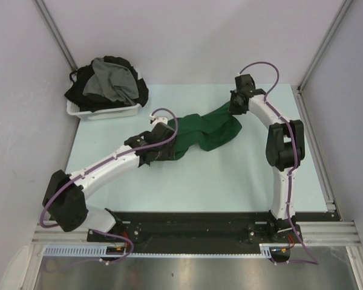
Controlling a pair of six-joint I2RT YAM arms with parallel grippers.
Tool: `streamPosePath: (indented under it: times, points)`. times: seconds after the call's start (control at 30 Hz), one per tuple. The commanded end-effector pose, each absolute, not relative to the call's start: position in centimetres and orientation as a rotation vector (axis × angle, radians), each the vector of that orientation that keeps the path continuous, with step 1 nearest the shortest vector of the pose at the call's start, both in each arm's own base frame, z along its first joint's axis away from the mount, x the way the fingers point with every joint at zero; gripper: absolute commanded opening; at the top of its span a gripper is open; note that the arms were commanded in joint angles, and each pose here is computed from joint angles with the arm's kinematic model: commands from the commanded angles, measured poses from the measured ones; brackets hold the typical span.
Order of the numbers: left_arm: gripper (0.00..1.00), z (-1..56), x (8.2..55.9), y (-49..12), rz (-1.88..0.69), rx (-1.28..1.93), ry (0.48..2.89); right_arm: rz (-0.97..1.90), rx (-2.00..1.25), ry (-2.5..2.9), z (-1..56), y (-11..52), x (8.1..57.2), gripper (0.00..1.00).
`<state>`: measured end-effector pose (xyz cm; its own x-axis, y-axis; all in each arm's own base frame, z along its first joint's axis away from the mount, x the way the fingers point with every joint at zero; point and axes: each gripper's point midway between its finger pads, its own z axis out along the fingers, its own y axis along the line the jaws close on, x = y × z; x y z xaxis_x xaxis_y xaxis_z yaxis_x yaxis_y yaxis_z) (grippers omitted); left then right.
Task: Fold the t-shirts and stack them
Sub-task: Flatten out the tshirt
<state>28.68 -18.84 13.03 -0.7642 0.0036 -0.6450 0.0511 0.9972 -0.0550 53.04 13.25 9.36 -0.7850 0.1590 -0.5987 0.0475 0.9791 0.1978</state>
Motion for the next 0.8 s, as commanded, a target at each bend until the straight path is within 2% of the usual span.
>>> streamPosePath:
  times: [0.0,0.2,0.47,0.77]
  points:
    - [0.7,11.4,26.8,-19.3,-0.094,0.015,2.489,0.291,0.139,2.393,12.9,13.9,53.2,0.0]
    - [0.69,9.9,26.6,-20.4,-0.046,0.07,2.52,0.284,0.152,2.395,12.8,13.1,53.1,0.0]
    - [0.69,10.0,28.4,-22.6,-0.039,0.12,2.506,0.249,0.263,2.396,12.1,8.4,52.8,0.0]
    - [0.69,10.9,29.7,-23.2,-0.017,0.171,2.468,0.275,0.273,2.416,11.2,8.3,52.9,0.0]
